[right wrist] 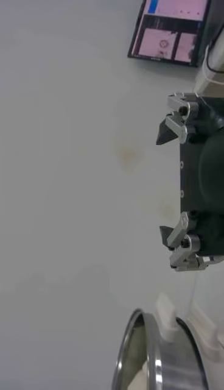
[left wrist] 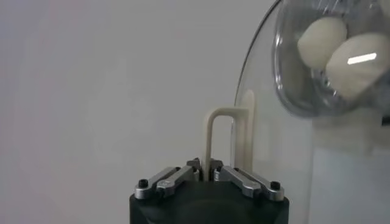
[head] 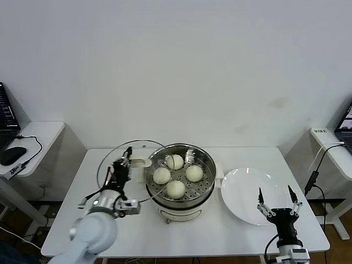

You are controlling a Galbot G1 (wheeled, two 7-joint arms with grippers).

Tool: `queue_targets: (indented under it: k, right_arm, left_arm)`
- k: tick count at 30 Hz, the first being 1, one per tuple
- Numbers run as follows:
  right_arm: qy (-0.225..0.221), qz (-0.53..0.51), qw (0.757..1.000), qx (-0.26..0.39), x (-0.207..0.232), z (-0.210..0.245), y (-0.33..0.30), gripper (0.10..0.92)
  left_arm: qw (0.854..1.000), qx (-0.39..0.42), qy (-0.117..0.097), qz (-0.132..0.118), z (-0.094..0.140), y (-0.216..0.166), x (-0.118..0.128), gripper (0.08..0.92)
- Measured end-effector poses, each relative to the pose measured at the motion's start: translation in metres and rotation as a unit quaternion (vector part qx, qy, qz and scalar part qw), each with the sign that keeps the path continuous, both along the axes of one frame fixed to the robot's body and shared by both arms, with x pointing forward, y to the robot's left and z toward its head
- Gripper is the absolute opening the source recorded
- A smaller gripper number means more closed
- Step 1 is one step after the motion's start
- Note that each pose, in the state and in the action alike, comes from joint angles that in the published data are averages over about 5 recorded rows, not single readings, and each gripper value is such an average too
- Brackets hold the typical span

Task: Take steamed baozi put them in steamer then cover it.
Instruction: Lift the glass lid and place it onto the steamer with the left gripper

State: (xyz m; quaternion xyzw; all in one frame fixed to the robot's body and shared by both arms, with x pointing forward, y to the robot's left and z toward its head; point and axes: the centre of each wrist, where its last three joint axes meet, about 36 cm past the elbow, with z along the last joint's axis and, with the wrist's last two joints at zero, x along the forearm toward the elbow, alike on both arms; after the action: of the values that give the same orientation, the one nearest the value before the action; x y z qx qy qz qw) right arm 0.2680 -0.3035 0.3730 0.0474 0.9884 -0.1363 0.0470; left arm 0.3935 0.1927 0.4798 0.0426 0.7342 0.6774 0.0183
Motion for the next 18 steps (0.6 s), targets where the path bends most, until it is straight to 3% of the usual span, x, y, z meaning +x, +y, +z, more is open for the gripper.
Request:
queue_targets:
  k: [18]
  right_arm:
    - [0.007, 0.003, 1.0, -0.001, 0.002, -0.011, 0.009, 0.823]
  left_arm:
    - [1.0, -0.014, 0.009, -0.017, -0.007, -0.11, 0.026, 0.156]
